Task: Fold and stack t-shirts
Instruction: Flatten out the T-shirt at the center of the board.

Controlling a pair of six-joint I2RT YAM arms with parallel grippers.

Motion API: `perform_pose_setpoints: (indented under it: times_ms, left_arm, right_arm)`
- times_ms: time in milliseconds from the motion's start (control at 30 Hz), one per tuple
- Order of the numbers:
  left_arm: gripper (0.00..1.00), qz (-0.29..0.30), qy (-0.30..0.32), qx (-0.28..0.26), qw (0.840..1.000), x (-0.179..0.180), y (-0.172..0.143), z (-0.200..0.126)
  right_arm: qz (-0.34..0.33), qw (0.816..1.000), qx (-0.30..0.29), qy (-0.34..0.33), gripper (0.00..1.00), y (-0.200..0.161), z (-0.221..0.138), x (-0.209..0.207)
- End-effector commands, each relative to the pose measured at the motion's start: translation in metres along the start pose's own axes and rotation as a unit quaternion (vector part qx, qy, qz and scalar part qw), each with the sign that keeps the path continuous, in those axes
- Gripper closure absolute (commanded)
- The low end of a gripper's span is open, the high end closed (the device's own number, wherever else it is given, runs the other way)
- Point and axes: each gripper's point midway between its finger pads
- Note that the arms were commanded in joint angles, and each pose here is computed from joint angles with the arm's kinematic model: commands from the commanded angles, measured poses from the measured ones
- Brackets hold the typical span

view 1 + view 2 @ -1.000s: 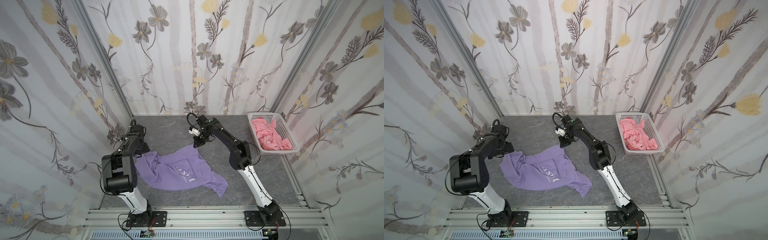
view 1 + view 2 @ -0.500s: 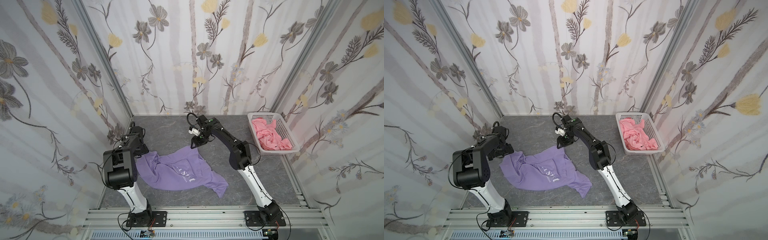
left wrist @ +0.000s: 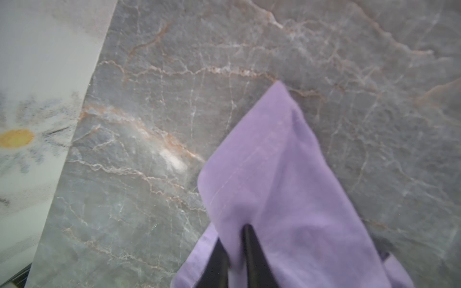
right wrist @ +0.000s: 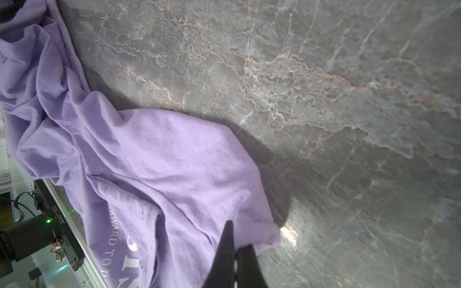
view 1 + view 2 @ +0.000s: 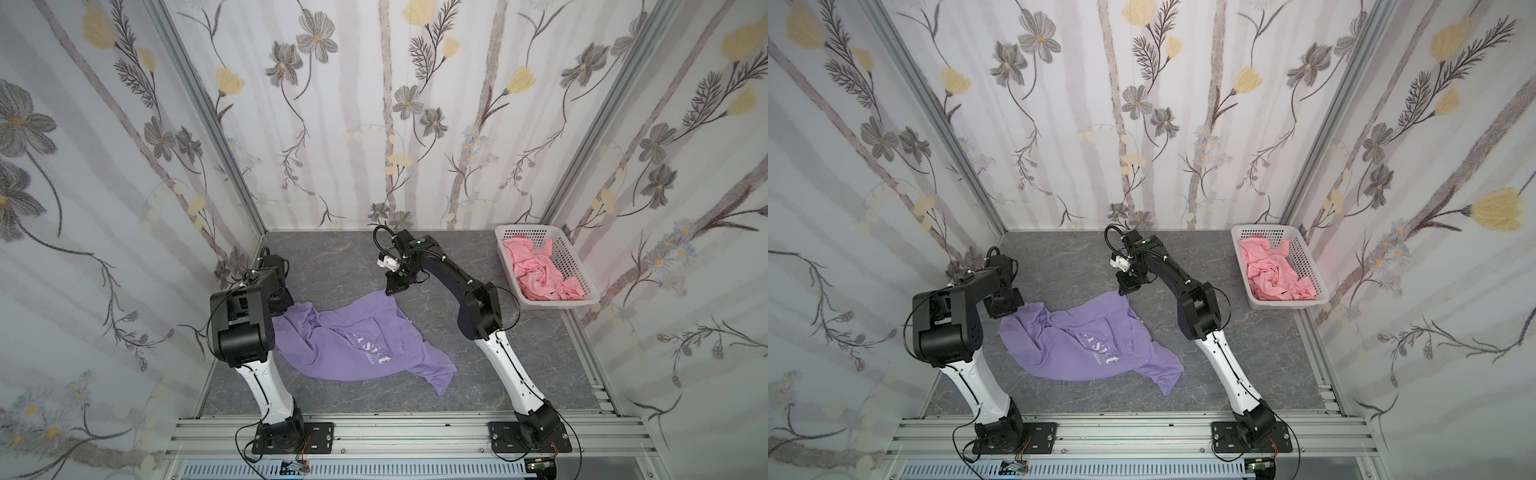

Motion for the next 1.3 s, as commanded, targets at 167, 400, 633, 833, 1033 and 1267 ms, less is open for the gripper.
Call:
perform_pose_setpoints:
  times_ms: [167, 400, 633, 833, 1033, 1267]
  left_arm:
    - [1.0, 0.005, -0.07, -0.052, 0.996, -0.012, 0.03, -0.056]
    - [1.0, -0.001, -0.108, -0.191, 0.976, 0.005, 0.076, -0.179]
    - [1.0, -0.011, -0.106, -0.304, 0.947, 0.036, 0.094, -0.287]
    - [1.0, -0.04, -0.056, -0.404, 0.912, 0.078, 0.094, -0.361]
    - [1.0, -0.049, -0.061, -0.467, 0.881, 0.097, 0.086, -0.424]
    - [1.0, -0.059, -0.066, -0.496, 0.864, 0.112, 0.063, -0.463]
  right_arm:
    - [-0.001, 0.999, -0.015, -0.028, 1.0, 0.005, -0.017, -0.004]
    - [-0.005, 0.991, -0.094, -0.09, 1.0, 0.027, -0.103, -0.027]
    - [-0.028, 0.956, -0.217, -0.195, 1.0, 0.036, -0.244, -0.036]
    - [-0.052, 0.89, -0.341, -0.3, 1.0, 0.021, -0.386, -0.026]
    - [-0.048, 0.835, -0.439, -0.329, 1.0, -0.021, -0.493, -0.006]
    - [-0.054, 0.811, -0.49, -0.314, 1.0, -0.075, -0.542, 0.037]
Point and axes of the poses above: each gripper's point midway between its finger pads, its own z axis out along the fingers, its own x axis along the line the jaws close on, y = z × x, and after that the axes turned 6 degrees about z, right-handed
